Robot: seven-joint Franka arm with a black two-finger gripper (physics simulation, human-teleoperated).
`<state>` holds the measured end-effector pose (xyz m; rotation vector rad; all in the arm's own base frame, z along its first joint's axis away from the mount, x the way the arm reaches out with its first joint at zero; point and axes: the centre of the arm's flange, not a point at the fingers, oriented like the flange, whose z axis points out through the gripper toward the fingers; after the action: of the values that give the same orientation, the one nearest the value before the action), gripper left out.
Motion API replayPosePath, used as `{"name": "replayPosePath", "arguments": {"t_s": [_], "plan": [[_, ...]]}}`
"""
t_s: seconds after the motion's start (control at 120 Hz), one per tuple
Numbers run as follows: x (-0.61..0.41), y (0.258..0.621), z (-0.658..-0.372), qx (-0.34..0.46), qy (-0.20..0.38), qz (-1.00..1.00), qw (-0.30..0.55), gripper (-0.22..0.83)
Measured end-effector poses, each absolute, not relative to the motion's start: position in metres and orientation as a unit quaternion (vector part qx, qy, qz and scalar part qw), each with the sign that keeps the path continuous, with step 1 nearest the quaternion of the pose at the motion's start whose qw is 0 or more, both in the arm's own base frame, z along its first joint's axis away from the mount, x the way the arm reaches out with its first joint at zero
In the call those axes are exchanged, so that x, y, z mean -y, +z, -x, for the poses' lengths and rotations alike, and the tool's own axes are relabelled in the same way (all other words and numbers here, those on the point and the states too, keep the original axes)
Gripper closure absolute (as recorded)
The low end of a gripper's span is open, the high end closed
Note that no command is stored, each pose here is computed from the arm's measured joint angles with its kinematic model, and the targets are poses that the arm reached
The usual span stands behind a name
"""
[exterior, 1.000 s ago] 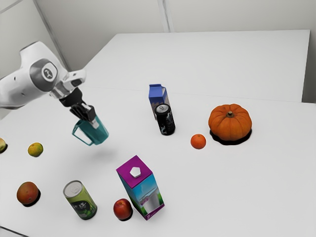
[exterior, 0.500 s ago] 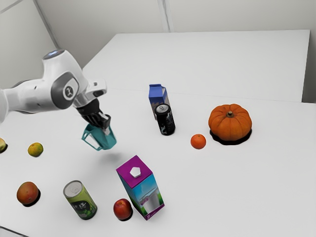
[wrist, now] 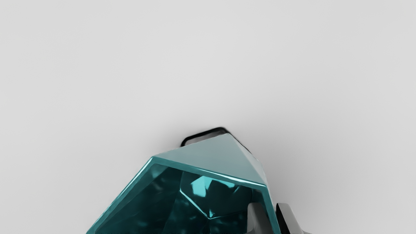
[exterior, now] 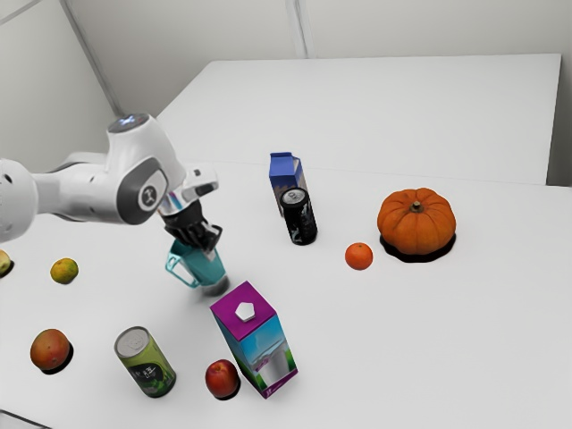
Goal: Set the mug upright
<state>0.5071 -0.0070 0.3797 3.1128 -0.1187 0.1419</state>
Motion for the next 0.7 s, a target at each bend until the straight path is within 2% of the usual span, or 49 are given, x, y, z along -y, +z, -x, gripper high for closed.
{"name": "replayPosePath", "arguments": {"t_s": [0.375, 0.425, 0.608, 0.7], "plan": [[0.011, 0.35, -0.512, 0.002, 0.026, -1.0, 0.015, 0.78], [0.012, 0.35, -0.512, -0.001, 0.026, -1.0, 0.015, 0.72], [0.015, 0.358, -0.513, -0.008, 0.034, -0.999, 0.015, 0.37], [0.018, 0.371, -0.515, -0.009, 0.046, -0.999, 0.014, 0.25]]}}
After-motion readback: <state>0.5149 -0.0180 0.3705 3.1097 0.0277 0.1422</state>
